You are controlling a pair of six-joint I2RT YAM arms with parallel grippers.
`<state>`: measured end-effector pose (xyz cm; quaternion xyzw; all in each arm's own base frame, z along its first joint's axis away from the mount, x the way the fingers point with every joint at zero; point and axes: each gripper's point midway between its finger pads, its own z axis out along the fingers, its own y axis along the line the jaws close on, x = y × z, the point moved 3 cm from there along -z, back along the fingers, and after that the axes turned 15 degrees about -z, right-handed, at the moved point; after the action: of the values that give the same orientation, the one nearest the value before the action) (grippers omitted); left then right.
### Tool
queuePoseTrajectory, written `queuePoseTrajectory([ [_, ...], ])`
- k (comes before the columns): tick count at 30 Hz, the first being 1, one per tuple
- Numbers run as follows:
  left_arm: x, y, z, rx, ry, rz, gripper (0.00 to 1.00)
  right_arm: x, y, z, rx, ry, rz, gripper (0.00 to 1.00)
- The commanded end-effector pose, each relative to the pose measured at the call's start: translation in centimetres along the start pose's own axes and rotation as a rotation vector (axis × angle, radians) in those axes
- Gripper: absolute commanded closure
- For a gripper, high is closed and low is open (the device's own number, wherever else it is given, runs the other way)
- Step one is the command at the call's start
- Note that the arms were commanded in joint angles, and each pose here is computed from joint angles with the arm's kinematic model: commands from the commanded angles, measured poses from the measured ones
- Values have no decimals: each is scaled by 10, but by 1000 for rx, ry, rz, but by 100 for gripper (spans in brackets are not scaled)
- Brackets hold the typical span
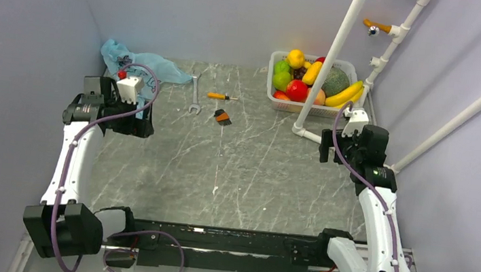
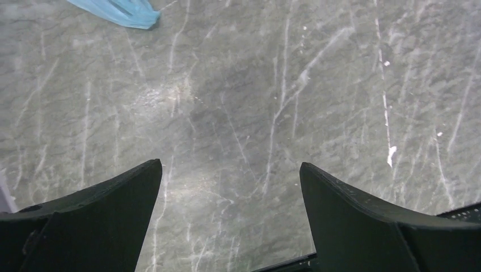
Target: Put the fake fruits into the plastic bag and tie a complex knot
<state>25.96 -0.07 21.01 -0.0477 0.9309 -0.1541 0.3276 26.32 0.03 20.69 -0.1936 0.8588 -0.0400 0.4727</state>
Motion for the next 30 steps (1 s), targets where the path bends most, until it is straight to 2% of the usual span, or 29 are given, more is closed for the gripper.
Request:
queuePoseTrajectory([
  [1,-45,13,-1,-101,-107,53,1,-6,5,-3,-65,-29,-82,0],
  [5,-93,35,11,-207,-121,205,1,0,14,-1,-137,1,-157,0],
  [9,-123,63,59,-244,-5,321,1,2,19,-1,-183,9,-233,0],
  [13,-150,90,105,-286,27,426,1,3,32,-4,-273,-2,-295,0],
  [20,-168,137,177,-351,111,572,1,12,54,-11,-419,20,-361,0],
  [25,-158,166,214,-411,153,665,1,11,65,-12,-457,15,-387,0],
  [28,-150,180,234,-434,203,682,9,7,68,-11,-461,-4,-405,0],
  [30,-144,186,243,-434,219,686,25,2,72,-12,-472,-27,-418,0],
])
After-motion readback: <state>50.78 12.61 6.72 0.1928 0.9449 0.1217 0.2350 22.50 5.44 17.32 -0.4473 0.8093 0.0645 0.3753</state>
